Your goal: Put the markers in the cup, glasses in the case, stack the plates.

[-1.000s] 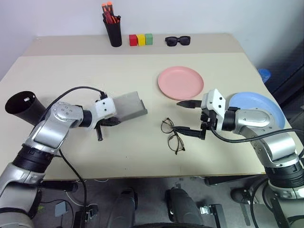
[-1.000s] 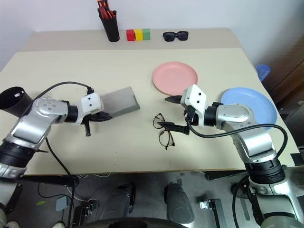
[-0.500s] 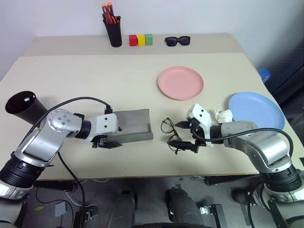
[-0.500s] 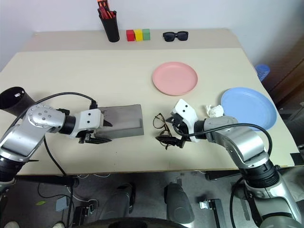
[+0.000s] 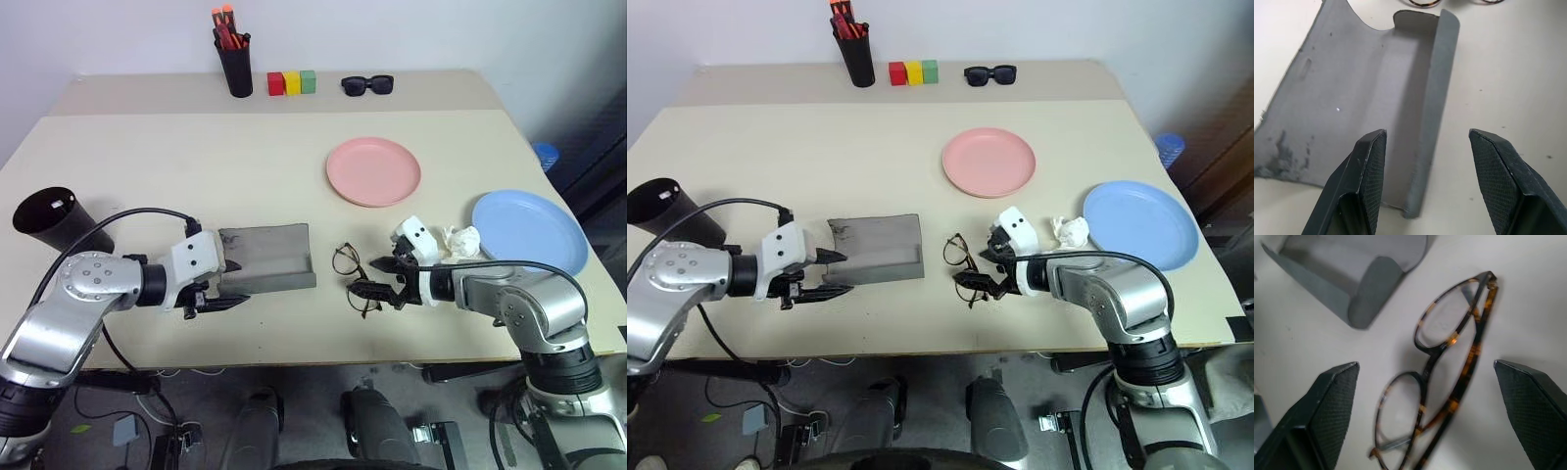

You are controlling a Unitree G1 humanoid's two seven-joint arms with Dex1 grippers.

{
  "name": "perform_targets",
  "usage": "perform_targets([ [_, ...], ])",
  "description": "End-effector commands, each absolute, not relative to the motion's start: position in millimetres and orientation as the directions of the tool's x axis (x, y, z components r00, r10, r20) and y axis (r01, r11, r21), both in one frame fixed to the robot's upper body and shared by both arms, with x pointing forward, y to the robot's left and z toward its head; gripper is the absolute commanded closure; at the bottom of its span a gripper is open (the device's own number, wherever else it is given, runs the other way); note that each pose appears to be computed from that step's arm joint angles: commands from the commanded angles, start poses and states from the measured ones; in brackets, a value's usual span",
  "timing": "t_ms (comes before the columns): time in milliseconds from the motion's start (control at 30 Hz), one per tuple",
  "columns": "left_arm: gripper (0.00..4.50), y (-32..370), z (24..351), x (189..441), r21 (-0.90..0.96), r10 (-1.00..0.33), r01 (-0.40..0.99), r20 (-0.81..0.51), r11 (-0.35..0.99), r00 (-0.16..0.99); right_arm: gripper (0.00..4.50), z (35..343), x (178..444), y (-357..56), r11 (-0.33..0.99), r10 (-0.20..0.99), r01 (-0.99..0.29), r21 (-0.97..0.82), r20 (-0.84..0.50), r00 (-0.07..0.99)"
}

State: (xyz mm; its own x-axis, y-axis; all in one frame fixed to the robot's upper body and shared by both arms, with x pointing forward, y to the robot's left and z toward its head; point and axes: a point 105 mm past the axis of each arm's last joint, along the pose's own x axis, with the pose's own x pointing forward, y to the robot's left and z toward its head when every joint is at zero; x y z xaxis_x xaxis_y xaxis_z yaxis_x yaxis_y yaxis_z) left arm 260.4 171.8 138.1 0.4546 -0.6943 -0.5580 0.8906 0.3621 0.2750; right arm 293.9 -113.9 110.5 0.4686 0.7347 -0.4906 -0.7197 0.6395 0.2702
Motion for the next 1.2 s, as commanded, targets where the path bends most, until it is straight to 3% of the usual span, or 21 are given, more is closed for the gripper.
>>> perform_targets([
  [33,1.78,175,142,254,0.297,-0.679,0.873,-0.549,0.387,0.488,0.00,121,297,-112,0.639,0.748,-0.707,0.303,-0.459,0.479],
  [67,1.78,176,140,251,0.294,-0.673,0.872,-0.555,0.391,0.489,0.00,120,298,-112,0.645,0.746,-0.695,0.318,-0.460,0.482],
  [167,1.70,178,137,245,0.285,-0.665,0.869,-0.560,0.405,0.494,0.97,117,302,-114,0.671,0.726,-0.664,0.330,-0.475,0.498],
  [233,1.70,178,137,242,0.277,-0.667,0.867,-0.556,0.414,0.496,1.81,116,306,-116,0.687,0.716,-0.638,0.347,-0.475,0.512],
  [400,1.70,178,136,238,0.262,-0.669,0.865,-0.552,0.427,0.497,4.46,119,310,-116,0.689,0.720,-0.612,0.389,-0.462,0.518],
  [633,1.70,177,138,239,0.281,-0.666,0.857,-0.542,0.432,0.513,4.46,123,310,-113,0.686,0.723,-0.616,0.388,-0.455,0.520],
  [767,1.70,184,159,262,0.382,-0.643,0.769,-0.423,0.512,0.638,4.46,148,311,-100,0.645,0.755,-0.699,0.308,-0.399,0.521],
  [900,1.70,214,183,276,0.463,-0.571,0.625,-0.270,0.628,0.775,4.46,182,307,-72,0.523,0.801,-0.850,0.056,-0.374,0.468],
  [1000,1.70,219,186,277,0.459,-0.569,0.602,-0.228,0.653,0.790,4.46,187,307,-66,0.490,0.814,-0.872,0.020,-0.370,0.448],
  [1100,1.70,237,177,261,0.409,-0.551,0.588,-0.219,0.697,0.805,4.46,208,306,-26,0.352,0.886,-0.935,-0.033,-0.312,0.344],
  [1200,1.70,249,166,248,0.378,-0.525,0.580,-0.246,0.722,0.815,4.46,210,304,3,0.237,0.915,-0.969,-0.075,-0.317,0.249],
])
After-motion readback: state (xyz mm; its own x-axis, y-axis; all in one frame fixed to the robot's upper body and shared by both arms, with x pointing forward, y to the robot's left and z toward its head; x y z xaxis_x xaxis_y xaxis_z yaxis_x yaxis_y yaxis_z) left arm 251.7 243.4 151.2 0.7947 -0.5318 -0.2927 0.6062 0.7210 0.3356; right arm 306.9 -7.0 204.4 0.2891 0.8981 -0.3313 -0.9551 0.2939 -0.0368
